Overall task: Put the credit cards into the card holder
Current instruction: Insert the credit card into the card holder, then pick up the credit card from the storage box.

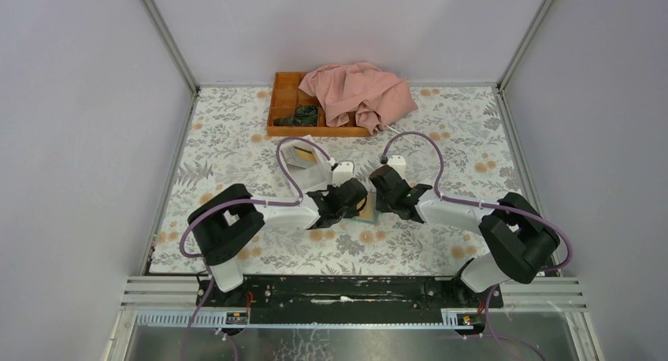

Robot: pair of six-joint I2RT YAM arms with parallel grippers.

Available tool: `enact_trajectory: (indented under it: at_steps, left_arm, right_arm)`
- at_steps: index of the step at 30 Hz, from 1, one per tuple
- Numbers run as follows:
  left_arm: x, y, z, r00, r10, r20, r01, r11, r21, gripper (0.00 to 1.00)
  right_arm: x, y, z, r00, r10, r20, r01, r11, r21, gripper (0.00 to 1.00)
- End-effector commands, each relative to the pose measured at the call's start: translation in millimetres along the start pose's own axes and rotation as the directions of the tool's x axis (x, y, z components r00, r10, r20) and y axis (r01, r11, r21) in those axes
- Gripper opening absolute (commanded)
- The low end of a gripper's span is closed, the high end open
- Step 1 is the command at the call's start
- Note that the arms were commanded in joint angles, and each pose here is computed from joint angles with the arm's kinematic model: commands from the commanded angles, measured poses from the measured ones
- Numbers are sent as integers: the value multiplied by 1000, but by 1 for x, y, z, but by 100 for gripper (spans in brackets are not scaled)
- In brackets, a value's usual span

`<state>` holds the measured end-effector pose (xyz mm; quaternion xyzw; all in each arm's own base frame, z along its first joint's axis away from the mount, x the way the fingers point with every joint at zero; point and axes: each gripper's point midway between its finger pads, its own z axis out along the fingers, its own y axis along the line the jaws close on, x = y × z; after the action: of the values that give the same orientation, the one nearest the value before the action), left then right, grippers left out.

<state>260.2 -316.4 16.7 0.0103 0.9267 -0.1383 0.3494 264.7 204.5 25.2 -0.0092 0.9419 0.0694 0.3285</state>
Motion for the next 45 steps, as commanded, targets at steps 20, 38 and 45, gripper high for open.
enact_trajectory:
  at_steps: [20,38,45]
  left_arm:
    - [-5,-42,6,996,83,28,-87,977,196,6]
    - [-36,3,-13,990,-15,138,22,999,-47,14]
    - [-83,0,-50,958,-90,273,99,995,-21,34]
  right_arm:
    - [17,-1,13,999,7,-40,-7,1000,17,14]
    - [0,-4,4,1000,-4,16,4,999,36,24]
    - [-44,9,-19,992,-66,110,66,998,3,32]
